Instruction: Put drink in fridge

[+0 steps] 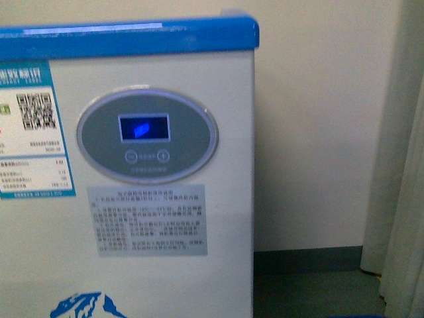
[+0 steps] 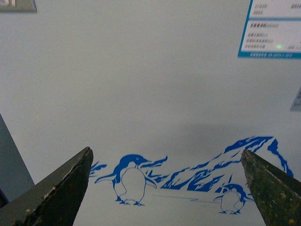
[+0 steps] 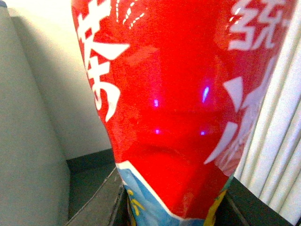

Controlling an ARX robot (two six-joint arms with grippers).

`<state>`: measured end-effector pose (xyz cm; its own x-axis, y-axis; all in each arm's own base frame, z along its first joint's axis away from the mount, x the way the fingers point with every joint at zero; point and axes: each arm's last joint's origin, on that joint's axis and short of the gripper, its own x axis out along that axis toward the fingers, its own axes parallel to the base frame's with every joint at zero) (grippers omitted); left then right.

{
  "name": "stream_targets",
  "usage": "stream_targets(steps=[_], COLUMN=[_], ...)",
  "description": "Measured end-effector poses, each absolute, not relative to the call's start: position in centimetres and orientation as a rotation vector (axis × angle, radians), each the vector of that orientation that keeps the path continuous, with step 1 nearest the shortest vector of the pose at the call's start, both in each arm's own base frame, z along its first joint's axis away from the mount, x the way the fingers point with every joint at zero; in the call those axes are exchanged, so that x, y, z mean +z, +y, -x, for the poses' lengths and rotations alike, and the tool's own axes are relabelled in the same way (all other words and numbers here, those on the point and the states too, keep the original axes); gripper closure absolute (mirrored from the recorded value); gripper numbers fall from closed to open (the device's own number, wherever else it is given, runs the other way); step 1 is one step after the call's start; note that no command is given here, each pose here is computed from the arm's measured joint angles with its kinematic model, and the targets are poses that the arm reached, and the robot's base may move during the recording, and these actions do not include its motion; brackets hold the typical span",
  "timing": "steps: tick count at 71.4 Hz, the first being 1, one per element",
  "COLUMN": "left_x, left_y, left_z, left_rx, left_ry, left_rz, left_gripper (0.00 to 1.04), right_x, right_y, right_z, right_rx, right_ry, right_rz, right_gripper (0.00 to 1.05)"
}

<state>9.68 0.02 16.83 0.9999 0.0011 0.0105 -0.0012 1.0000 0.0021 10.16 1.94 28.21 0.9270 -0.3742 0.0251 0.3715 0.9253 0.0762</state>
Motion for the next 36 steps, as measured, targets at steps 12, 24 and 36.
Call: stream_targets(steps=[12,24,36], left_x=[16.83,16.83,16.83], left_y=[0.02,0.02,0.02], left_z=[-9.68,-9.68,-9.68], left_rx=[0.001,0.002,0.002], left_ry=[-0.01,-0.01,-0.01], left_rz=[-0.002,-0.002,-0.002], left_gripper=[0.08,0.08,0.08], right_x=[28.21,28.21,28.21], right_y=[1.94,1.94,1.94], right_z=[-10.16,-10.16,-10.16], right_rx=[-0.383,-0.382,-0.383], right_ry=[-0.039,-0.039,-0.039], right_rz=[-0.071,-0.071,-0.071], right_gripper=[0.69,0.69,0.69])
